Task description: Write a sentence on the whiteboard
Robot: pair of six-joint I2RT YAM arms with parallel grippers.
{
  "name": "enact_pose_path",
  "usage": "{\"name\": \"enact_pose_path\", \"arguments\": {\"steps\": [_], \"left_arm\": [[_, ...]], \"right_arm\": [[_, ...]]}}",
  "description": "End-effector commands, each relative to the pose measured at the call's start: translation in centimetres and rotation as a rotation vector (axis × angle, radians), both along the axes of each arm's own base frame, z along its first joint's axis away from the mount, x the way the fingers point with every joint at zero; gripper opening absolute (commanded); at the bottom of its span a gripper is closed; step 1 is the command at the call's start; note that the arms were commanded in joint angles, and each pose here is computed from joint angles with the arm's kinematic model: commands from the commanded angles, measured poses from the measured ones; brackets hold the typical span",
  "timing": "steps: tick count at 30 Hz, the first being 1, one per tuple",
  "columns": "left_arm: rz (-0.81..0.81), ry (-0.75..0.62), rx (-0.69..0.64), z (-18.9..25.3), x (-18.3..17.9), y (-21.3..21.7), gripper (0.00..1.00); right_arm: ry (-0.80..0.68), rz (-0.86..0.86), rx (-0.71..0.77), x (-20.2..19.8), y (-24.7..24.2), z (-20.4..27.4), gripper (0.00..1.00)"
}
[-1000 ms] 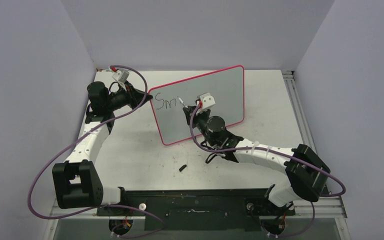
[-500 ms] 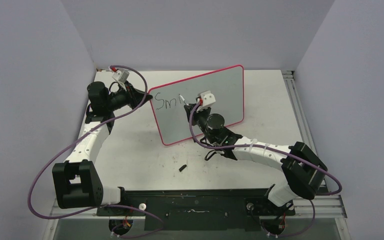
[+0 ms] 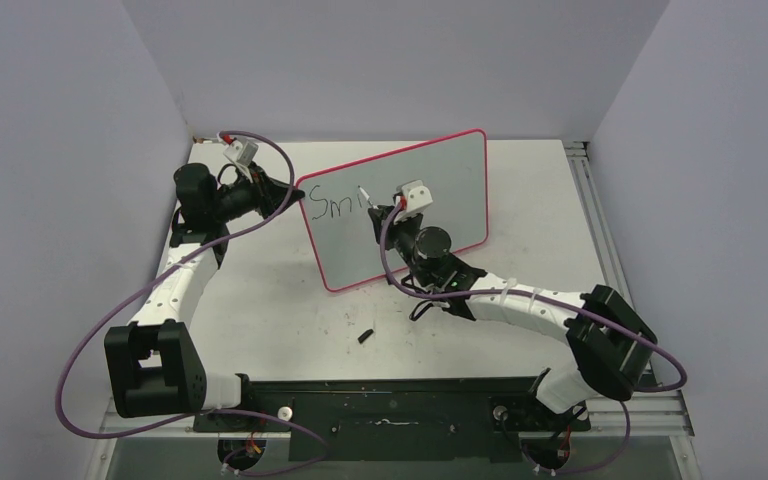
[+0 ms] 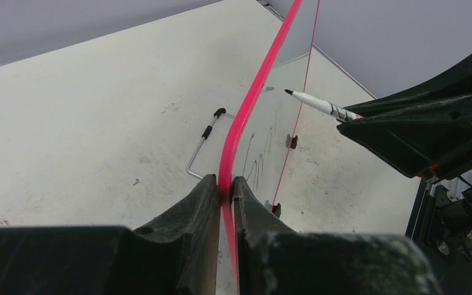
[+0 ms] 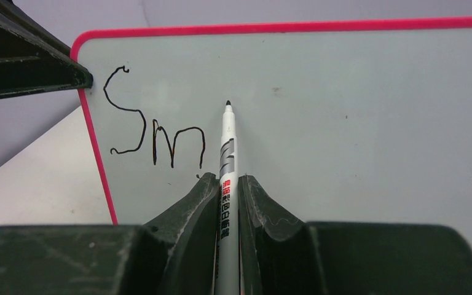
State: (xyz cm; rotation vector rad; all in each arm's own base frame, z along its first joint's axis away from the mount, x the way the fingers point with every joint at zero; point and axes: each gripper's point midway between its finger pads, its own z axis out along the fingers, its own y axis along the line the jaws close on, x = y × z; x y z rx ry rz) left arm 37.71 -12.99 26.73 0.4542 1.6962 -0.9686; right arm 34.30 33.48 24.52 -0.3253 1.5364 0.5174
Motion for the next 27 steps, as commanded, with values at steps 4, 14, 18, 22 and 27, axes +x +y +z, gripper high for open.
{"name": "enact_pose_path", "arguments": {"steps": [4,14,18,22,27], "left_arm": [[-0.017,-0.045,0.009,1.1,-0.5,-0.1,0.0],[-0.017,-0.044,0.009,1.1,-0.5,-0.1,0.0],[-0.017,-0.044,0.01,1.1,-0.5,-0.1,0.0],[-0.018,-0.043,0.009,1.0,-0.5,-0.1,0.0],[-0.019,-0.045,0.009,1.1,-0.5,-0.1,0.0]], "right_arm": [[-0.124,-0.032,0.096,-0.8,-1.5,6.3,0.05],[-0.126,-0.053,0.075,1.0,-1.5,5.9,0.05],[-0.12,-0.053,0.068,1.7,-1.3,5.5,0.05],[-0.11,-0.049,0.059,2.0,-1.1,4.9,0.05],[-0.09,-0.051,0.045,2.2,-1.1,4.0,0.05]]}}
